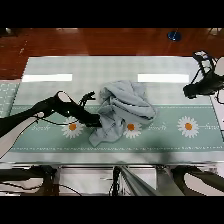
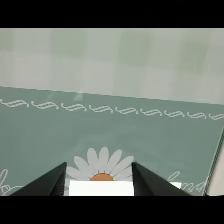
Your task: Fold the shirts.
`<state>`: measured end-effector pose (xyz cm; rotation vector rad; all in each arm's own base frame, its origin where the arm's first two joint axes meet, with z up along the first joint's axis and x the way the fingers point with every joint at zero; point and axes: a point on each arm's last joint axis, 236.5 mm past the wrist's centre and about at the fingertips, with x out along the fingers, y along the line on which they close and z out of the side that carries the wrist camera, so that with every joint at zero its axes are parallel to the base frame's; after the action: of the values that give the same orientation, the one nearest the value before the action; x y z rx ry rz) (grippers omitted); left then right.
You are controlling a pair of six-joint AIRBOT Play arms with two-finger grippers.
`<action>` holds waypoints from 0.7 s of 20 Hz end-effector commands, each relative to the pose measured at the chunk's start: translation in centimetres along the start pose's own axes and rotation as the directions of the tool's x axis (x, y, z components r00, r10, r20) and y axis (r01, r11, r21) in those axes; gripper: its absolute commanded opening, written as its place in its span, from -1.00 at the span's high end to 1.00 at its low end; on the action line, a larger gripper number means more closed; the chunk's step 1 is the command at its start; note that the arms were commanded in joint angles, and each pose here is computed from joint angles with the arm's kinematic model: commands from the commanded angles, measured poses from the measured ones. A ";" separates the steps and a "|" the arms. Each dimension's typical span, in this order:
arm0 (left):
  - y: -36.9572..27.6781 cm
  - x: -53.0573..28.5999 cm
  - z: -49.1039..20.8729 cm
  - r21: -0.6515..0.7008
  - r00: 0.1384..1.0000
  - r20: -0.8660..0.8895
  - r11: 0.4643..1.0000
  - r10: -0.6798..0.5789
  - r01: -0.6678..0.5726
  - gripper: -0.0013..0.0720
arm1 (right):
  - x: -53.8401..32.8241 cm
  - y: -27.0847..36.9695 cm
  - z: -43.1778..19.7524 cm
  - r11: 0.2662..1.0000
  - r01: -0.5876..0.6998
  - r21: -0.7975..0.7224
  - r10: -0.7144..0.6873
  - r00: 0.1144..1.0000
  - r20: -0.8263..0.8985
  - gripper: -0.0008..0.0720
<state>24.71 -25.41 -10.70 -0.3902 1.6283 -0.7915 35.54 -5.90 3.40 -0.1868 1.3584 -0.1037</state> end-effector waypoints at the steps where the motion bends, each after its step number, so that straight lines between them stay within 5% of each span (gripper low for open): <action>1: 0.0 -0.6 -0.3 -0.018 1.000 -0.014 1.000 -0.024 0.023 0.90 | 0.9 1.7 -0.5 0.963 -0.238 0.129 0.239 0.971 0.008 -0.37; 5: -0.2 -1.6 0.3 0.015 1.000 0.020 1.000 -0.023 0.023 0.90 | 1.4 5.2 -0.7 0.744 -0.613 0.266 0.604 0.787 0.124 -0.66; 14: -1.8 -3.2 0.9 0.064 0.998 0.054 0.998 -0.034 0.031 0.90 | 8.4 13.5 -5.0 0.688 -0.669 0.283 0.689 0.724 0.038 -0.62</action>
<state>25.80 -24.71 -7.87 -0.3957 1.5566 -0.8305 31.63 3.05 -6.63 0.5524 1.4116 0.3018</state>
